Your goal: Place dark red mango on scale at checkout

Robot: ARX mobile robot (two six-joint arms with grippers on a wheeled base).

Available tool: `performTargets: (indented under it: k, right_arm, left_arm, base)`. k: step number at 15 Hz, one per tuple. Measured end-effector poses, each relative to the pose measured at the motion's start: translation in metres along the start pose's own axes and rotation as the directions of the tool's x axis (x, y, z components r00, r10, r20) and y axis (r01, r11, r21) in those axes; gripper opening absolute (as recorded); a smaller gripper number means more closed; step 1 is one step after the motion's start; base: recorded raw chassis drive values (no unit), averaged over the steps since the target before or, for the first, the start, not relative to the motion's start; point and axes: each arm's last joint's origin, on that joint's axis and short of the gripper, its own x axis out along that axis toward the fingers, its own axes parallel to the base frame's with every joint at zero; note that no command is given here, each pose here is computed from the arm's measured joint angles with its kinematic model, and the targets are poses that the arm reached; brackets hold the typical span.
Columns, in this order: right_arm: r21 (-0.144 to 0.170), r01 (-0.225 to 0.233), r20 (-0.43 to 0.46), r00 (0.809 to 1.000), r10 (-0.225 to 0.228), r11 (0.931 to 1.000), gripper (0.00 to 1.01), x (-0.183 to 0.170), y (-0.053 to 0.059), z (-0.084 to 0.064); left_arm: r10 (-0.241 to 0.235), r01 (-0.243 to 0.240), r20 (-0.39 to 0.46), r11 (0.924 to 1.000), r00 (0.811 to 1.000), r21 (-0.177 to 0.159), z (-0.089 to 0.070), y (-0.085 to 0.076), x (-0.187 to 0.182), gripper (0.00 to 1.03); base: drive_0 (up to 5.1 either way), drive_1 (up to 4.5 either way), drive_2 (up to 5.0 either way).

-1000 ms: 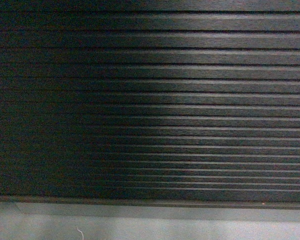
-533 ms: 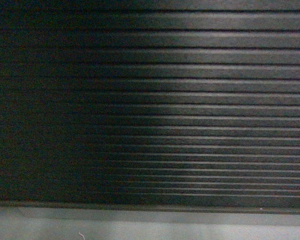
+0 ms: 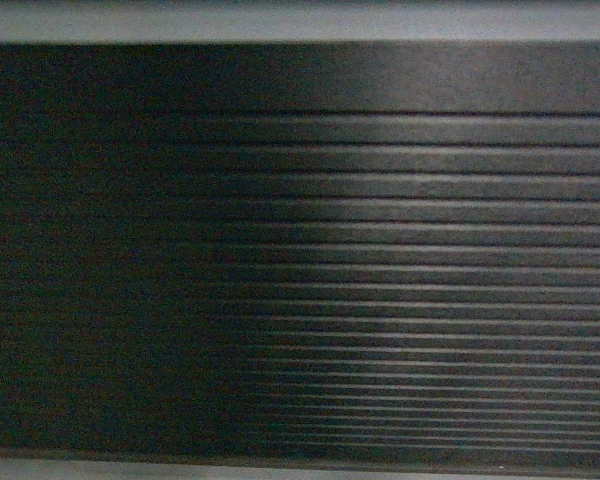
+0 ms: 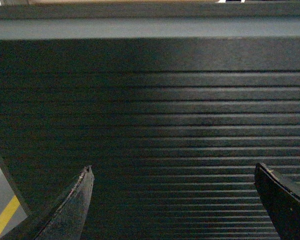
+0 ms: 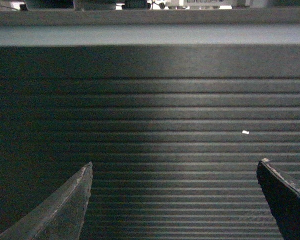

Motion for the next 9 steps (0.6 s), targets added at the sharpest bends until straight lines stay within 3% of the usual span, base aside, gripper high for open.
performTargets:
  k: [9]
  right_arm:
    - [0.0,-0.001,0.0,1.0,0.001,1.0,0.98,0.0,0.0,0.0]
  left_arm:
    - [0.0,0.0,0.0,1.0,1.0,0.0,0.0,0.0,0.0,0.98]
  base:
    - [0.0,0.0,0.0]
